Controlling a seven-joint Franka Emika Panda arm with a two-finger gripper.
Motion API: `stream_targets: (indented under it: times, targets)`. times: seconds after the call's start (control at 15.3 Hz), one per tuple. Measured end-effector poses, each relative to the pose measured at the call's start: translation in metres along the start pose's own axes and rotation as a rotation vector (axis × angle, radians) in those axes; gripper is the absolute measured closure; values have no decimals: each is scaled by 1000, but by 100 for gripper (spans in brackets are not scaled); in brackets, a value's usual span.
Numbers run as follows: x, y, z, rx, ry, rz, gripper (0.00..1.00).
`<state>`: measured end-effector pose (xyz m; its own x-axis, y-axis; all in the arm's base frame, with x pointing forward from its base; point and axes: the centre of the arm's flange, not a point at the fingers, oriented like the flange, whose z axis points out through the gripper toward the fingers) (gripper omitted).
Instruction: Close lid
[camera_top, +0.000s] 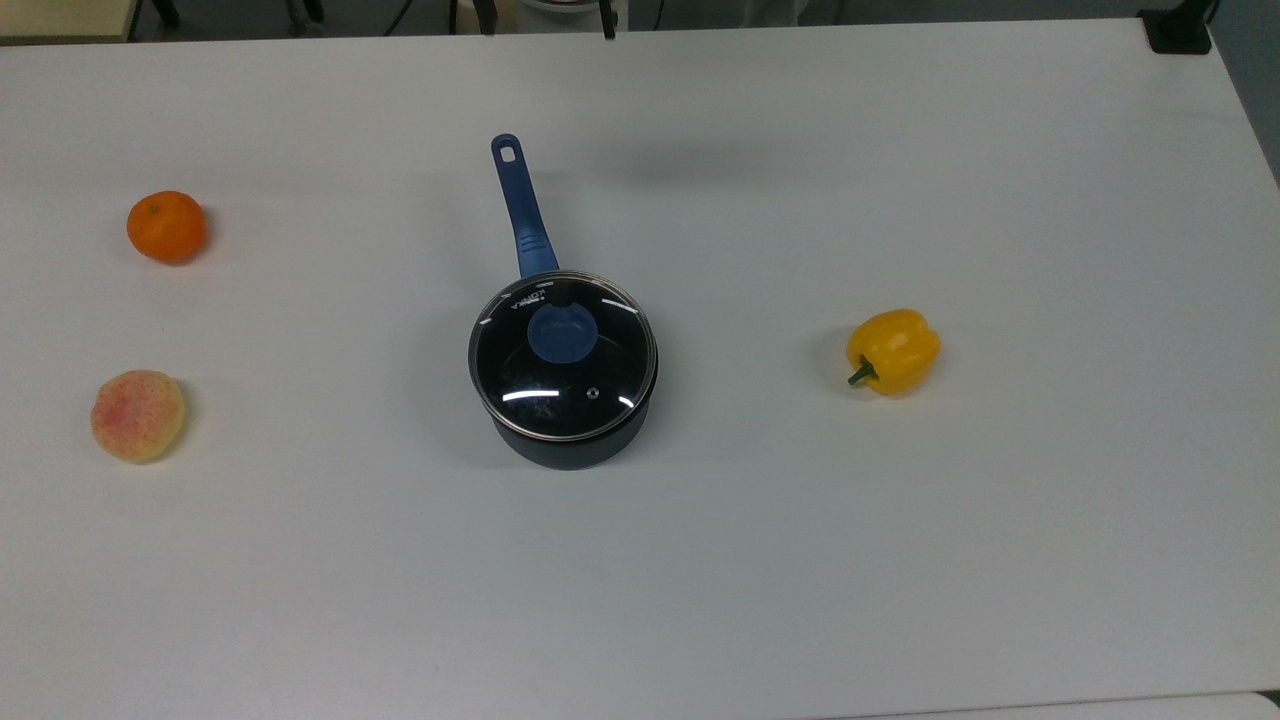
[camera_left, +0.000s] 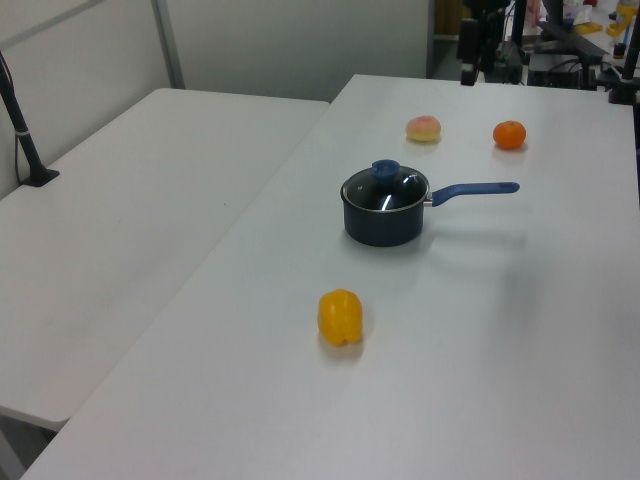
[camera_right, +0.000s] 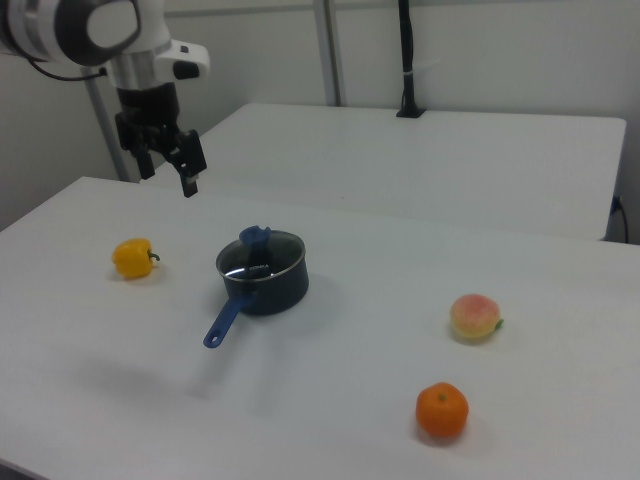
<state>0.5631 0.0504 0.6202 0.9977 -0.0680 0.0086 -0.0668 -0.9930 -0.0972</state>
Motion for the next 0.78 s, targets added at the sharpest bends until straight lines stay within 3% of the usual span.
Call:
stream_targets:
  times: [0.26, 0.52, 0.78]
  targets:
    - [-16, -2, -1, -23, -2, -41, 0]
    - [-5, 1, 8, -31, 59, -137, 0]
    - [-1, 4, 9, -32, 85, -158, 0]
